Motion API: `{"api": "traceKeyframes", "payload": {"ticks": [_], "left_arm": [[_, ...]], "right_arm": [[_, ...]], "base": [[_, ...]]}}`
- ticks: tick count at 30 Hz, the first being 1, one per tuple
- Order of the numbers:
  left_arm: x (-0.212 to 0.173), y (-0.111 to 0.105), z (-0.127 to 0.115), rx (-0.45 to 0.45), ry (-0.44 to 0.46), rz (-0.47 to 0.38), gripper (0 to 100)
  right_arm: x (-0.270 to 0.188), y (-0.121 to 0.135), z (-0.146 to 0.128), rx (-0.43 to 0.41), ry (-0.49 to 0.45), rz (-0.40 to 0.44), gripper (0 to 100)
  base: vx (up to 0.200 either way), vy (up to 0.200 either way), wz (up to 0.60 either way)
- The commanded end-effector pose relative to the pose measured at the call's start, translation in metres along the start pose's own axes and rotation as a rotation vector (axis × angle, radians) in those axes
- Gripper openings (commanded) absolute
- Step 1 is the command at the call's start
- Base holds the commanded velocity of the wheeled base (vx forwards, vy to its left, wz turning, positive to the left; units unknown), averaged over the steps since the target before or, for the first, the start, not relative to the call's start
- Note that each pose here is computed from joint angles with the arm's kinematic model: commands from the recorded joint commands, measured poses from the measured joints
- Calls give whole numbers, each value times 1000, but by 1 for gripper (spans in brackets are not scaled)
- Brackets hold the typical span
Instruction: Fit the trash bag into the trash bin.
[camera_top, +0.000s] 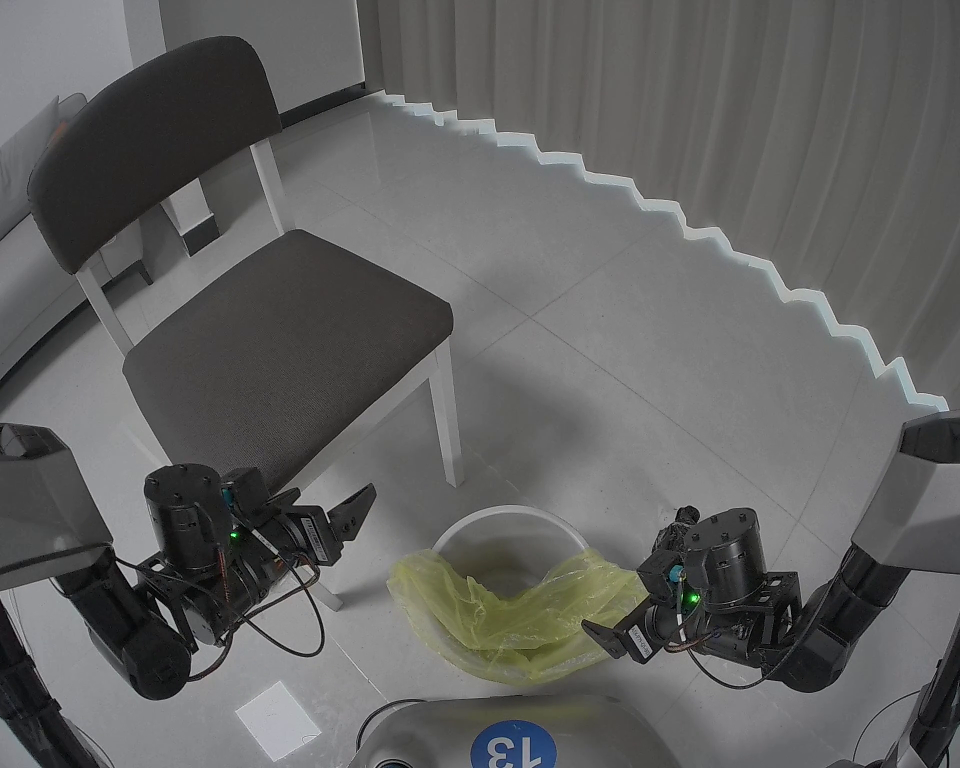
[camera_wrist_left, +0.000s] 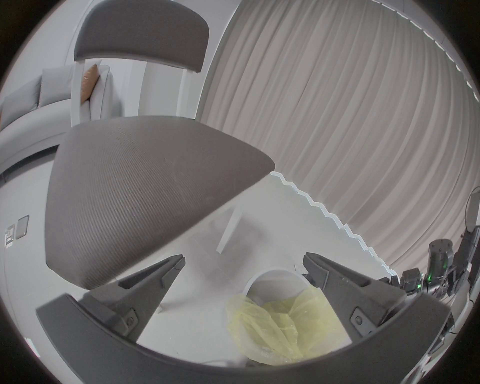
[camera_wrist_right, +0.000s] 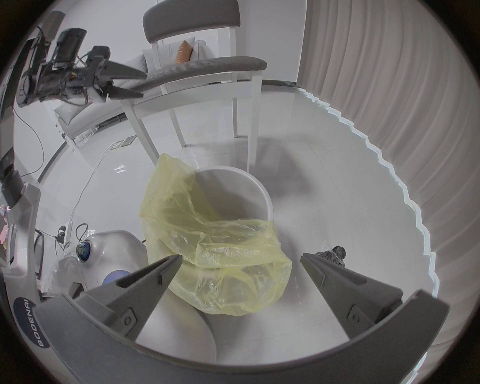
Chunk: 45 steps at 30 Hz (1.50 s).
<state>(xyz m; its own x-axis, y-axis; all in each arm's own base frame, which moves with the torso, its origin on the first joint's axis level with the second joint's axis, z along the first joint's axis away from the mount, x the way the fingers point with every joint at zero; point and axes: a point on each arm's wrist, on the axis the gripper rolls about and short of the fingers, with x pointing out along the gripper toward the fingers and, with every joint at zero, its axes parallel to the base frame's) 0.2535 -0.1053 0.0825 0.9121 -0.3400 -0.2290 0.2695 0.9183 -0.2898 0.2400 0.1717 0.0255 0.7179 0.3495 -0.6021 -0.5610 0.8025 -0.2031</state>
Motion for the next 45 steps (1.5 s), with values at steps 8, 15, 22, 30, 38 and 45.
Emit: {"api": "traceKeyframes", "payload": {"ticks": [8, 15, 22, 30, 38, 45], "left_arm": [[-11, -2, 12, -3, -52, -12, 100], [-20, 0, 9, 3, -36, -2, 100], [-25, 1, 5, 3, -41, -5, 100], [-27, 0, 0, 5, -24, -14, 100], [-32, 0, -3, 6, -33, -28, 100], [-31, 2, -8, 5, -33, -28, 100]], "right_arm": [[-7, -2, 5, -37, -23, -4, 100], [-3, -2, 6, -92, -24, -5, 100], [1, 11, 0, -152, -1, 38, 100], [17, 26, -8, -187, 27, 80, 100], [41, 35, -8, -220, 19, 150, 100], [44, 37, -7, -247, 12, 155, 100]], "base": [[0, 0, 0], [0, 0, 0], [0, 0, 0], [0, 0, 0], [0, 0, 0], [0, 0, 0]]}}
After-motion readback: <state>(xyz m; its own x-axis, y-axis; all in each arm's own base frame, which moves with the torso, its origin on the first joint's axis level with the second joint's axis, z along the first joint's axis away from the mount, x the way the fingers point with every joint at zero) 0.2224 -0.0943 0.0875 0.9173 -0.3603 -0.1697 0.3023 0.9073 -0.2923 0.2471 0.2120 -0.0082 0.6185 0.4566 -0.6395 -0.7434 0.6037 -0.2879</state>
